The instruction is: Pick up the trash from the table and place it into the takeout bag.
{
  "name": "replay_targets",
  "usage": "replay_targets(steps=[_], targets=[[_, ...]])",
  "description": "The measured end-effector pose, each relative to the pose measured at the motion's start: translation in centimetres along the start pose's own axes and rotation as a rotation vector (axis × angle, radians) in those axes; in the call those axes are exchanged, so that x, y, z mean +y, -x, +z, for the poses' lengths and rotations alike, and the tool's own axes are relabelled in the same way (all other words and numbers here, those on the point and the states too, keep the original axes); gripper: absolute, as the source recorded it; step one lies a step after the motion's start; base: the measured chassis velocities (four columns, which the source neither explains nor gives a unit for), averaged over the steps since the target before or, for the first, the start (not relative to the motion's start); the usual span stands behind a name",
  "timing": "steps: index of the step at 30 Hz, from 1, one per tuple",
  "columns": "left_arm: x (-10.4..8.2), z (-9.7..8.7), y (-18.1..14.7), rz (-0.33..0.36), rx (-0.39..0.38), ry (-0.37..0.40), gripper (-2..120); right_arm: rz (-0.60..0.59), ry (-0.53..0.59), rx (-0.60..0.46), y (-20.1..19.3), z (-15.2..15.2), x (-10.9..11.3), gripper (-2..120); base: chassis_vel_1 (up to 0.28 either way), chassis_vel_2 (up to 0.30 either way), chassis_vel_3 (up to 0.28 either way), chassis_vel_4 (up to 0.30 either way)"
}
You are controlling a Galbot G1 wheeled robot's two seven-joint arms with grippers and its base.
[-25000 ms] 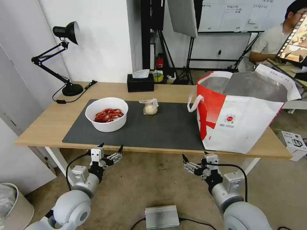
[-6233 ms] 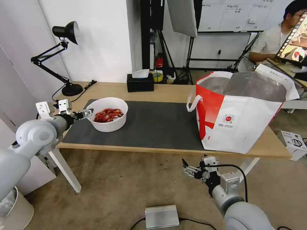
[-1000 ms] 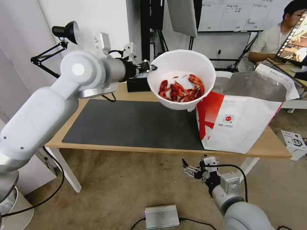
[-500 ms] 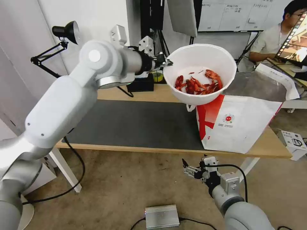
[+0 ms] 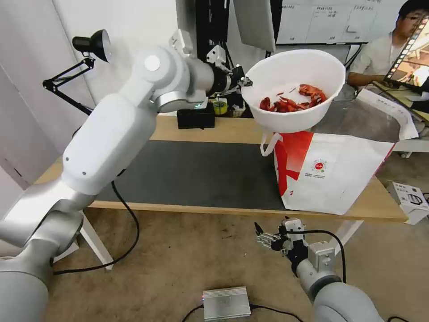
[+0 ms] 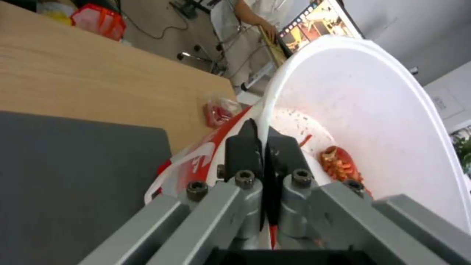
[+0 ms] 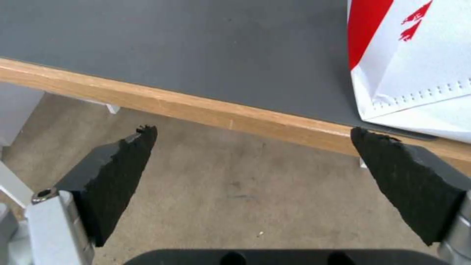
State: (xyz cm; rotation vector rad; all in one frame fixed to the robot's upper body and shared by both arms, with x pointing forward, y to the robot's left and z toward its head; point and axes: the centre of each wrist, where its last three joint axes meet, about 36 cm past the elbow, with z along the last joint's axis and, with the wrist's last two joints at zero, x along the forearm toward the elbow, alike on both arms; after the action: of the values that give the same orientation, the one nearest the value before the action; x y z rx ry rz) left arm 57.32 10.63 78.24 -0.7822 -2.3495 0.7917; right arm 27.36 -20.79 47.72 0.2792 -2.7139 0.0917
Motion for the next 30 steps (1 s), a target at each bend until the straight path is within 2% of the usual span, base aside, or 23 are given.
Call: replay_targets(steps=[7, 14, 30], targets=[[-0.3, 0.3, 1.1, -0.004, 0.001, -0.029, 0, 0.000, 0.000, 0.000, 0.0, 0.0, 0.0, 100, 0.000, 0.000, 0.000, 0.000], [-1.6, 1.0, 2.8, -0.015, -0.003, -0.075, 0, 0.000, 0.000, 0.000, 0.0, 0.0, 0.0, 100, 0.000, 0.000, 0.000, 0.000], [-3.4, 2.0, 4.9, -0.002, -0.008, -0.114, 0, 0.000, 0.000, 0.000, 0.0, 0.0, 0.0, 100, 0.000, 0.000, 0.000, 0.000]])
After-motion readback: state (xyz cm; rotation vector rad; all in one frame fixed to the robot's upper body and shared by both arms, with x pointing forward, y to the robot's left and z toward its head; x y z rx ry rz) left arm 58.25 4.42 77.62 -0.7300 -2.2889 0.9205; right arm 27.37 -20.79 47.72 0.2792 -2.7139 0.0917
